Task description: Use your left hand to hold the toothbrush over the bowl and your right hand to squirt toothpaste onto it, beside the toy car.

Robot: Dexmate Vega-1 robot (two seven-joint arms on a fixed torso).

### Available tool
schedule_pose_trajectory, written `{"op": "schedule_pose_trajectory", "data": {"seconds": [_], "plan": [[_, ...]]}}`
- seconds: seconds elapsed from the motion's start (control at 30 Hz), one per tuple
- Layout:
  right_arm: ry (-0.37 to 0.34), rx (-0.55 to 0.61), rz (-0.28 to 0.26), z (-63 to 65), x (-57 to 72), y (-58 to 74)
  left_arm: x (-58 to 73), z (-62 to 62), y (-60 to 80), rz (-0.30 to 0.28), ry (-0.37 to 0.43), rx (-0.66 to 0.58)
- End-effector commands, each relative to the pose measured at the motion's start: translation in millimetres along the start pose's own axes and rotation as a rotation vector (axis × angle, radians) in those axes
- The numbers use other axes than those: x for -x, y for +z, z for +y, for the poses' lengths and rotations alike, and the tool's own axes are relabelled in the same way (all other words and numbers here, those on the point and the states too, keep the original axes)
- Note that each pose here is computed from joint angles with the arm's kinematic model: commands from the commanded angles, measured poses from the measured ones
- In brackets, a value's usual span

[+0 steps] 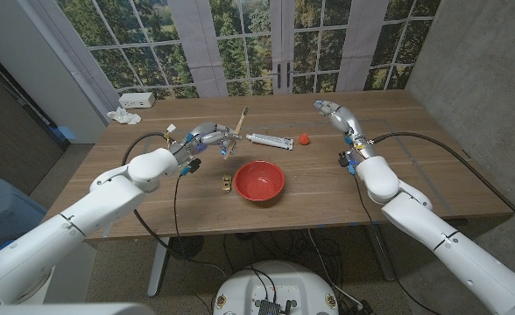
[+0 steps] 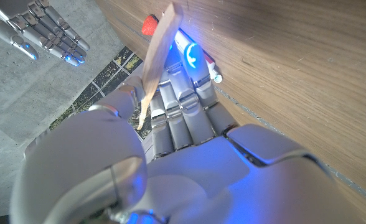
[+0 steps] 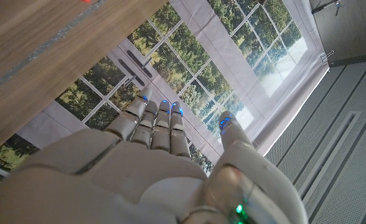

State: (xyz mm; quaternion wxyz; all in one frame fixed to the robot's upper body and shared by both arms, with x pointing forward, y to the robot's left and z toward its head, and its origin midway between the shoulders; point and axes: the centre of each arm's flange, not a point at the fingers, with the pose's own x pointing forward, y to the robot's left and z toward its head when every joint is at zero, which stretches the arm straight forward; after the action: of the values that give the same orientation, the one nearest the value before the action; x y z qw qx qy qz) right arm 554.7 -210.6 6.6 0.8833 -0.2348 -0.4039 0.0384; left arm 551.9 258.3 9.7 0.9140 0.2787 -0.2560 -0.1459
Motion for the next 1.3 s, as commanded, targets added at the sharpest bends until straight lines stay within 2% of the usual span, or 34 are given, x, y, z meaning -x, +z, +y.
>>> {"op": "schedule_pose_trajectory", "data": {"seconds": [0.03, 0.73, 0.9, 1.3], "plan": [[0.045, 0.052, -0.007, 7.1, -16.1, 4.9, 4.9, 3.4, -2.7, 0.003, 0.015, 0.042], [0.1, 0.147, -0.004, 15.7, -30.3, 12.5, 16.4, -0.6, -4.0, -0.026, 0.044, 0.111], [0.091, 0.202, -0.014, 21.5, -32.4, 17.1, 18.7, -0.7, -5.1, -0.032, 0.057, 0.126], [0.129, 0.258, -0.028, 33.2, -47.4, 22.1, 22.4, 1.6, -12.2, -0.024, 0.076, 0.179]]}}
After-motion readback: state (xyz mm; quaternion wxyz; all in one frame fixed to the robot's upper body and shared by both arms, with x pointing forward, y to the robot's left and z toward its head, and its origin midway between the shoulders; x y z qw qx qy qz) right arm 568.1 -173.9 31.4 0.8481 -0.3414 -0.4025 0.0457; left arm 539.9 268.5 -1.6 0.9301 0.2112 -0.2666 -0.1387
